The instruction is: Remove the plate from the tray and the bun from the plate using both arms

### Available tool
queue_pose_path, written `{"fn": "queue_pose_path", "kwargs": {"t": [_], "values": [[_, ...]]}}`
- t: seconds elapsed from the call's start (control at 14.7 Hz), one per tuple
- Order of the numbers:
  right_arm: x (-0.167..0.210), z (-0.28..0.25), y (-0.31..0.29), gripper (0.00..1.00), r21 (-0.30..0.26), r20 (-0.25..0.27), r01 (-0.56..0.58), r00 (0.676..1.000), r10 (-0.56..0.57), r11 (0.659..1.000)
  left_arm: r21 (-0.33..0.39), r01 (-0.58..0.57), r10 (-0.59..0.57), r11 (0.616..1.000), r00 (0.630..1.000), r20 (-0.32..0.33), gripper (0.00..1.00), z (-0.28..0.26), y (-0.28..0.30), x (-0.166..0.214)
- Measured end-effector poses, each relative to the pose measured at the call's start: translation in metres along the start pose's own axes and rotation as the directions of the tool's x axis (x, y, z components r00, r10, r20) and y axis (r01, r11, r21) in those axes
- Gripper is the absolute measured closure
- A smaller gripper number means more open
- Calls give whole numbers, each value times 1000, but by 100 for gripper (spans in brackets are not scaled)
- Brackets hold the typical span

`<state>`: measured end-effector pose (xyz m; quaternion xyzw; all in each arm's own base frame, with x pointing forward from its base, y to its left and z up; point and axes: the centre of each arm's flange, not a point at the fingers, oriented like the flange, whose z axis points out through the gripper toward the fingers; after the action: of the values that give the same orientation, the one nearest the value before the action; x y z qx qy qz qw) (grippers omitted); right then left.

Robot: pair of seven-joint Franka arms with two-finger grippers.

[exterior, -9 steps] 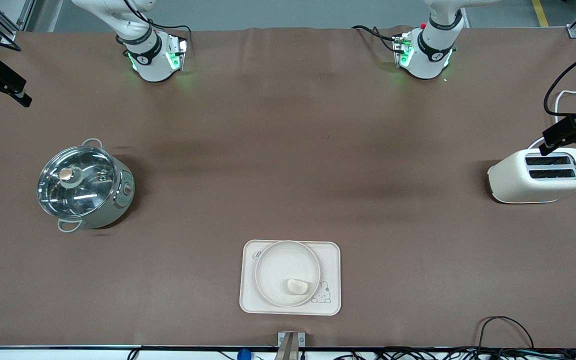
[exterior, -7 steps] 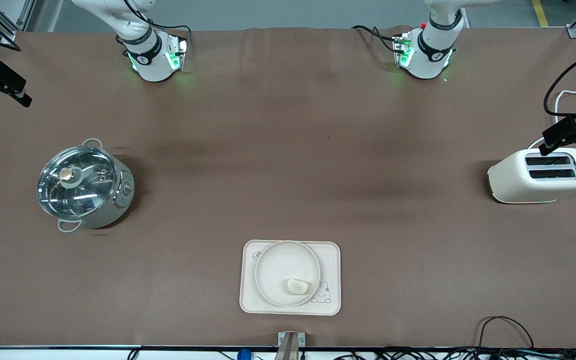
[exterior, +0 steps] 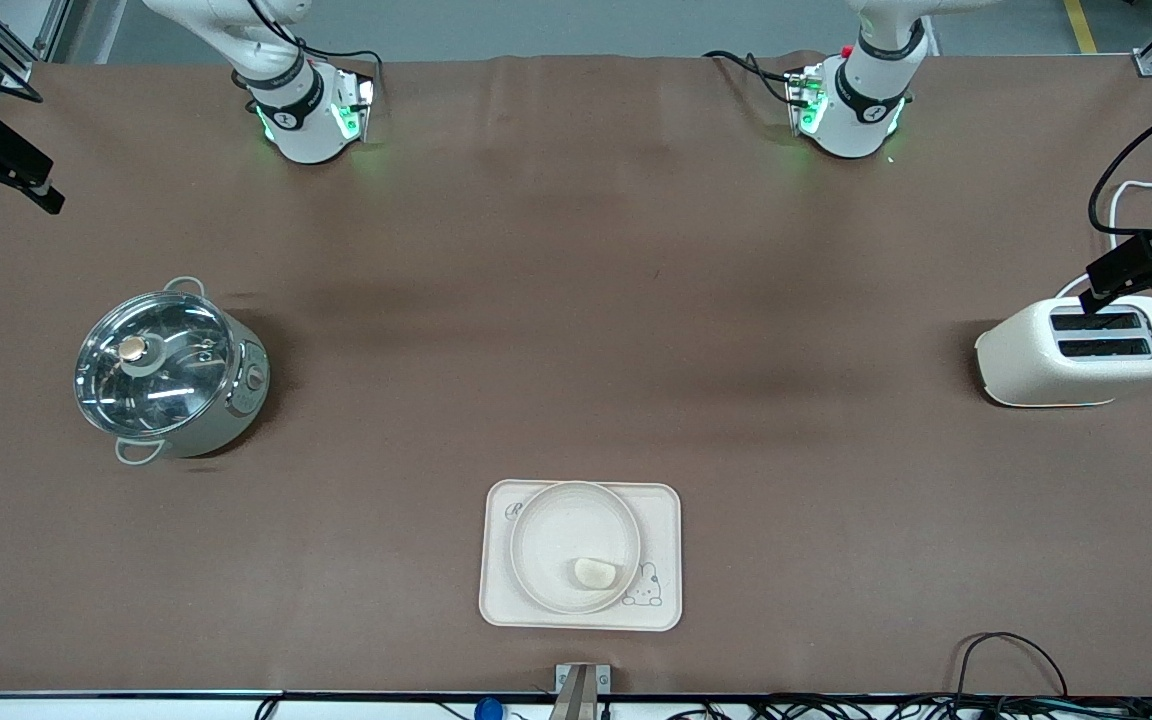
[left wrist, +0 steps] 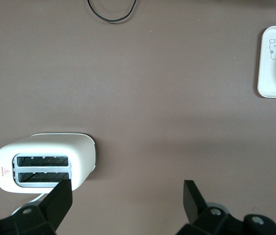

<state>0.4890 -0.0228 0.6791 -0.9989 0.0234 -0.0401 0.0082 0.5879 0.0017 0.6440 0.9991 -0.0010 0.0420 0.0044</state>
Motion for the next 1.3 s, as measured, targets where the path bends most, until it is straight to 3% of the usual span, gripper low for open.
{"fn": "queue_pose_path", "kwargs": {"t": [0.41,0.61,1.02,1.3], "values": [[10,16,8,0,62,28,-31,999,29,998,0,-1,1,1000,1000,0,0,0,0,0],[35,43,-9,0,180,22,-30,999,26,983,0,-1,1,1000,1000,-2,0,-1,0,0],[117,183,-129,0,347,38,-169,985,167,923,3,16,-16,1000,1000,-3,0,-1,-12,1],[137,282,-213,0,358,116,-314,950,291,879,3,16,-16,1000,1000,-1,0,0,-12,1]]}}
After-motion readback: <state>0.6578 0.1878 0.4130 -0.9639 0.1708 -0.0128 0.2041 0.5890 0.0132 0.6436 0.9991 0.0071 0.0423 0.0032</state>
